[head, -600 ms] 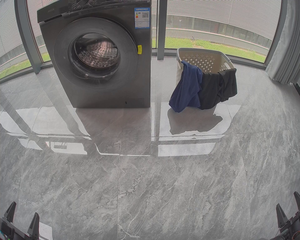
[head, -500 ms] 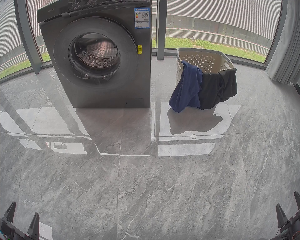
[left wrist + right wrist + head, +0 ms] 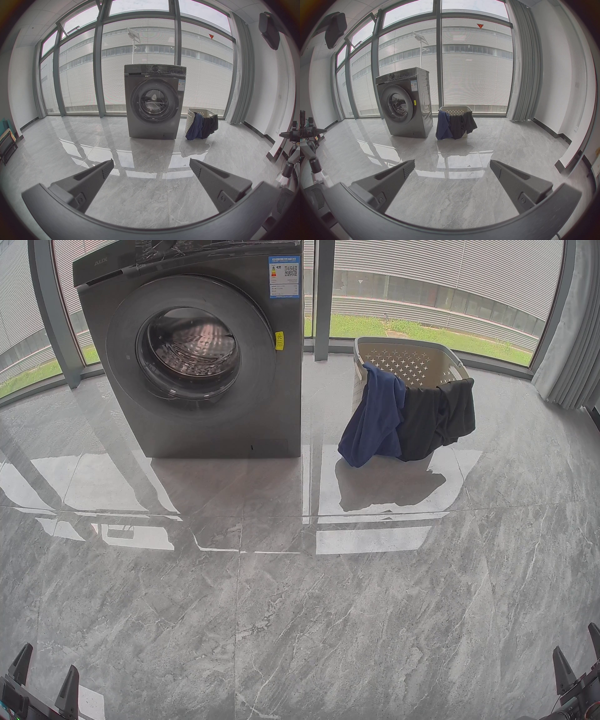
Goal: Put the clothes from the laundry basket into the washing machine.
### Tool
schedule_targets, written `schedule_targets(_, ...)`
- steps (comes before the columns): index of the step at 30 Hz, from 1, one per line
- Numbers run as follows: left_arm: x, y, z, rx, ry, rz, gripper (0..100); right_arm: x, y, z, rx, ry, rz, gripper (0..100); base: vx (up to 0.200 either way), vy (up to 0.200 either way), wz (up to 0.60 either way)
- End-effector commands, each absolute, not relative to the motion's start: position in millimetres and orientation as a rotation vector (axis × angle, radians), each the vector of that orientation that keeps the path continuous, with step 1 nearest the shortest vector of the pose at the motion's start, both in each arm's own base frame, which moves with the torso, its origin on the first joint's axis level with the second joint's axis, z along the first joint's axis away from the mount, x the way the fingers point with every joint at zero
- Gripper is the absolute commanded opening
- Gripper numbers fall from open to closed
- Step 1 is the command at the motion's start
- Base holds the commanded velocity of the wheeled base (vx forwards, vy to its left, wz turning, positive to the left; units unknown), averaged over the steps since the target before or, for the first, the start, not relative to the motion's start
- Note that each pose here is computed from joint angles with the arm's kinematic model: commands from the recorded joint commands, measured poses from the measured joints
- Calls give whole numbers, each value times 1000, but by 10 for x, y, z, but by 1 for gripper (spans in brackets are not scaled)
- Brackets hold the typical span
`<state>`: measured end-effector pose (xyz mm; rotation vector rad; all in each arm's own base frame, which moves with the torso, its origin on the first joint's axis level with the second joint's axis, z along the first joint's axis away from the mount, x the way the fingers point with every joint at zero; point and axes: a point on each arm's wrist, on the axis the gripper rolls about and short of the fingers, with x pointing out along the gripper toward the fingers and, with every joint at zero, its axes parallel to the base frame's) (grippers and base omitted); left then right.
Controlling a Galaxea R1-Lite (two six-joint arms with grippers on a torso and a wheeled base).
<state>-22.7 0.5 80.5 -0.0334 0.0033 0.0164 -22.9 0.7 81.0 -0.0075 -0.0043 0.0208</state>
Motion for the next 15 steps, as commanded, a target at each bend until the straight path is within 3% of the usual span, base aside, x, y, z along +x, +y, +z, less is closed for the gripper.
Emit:
schedule_targets(1, -228, 5, 756, -34, 3, 17, 100, -223, 8, 759, -8, 3, 21, 100, 200, 0, 0)
schedule_targets(15, -228, 6, 756, -40, 3, 18, 100, -223, 8, 759, -6, 3, 21, 100, 200, 0, 0)
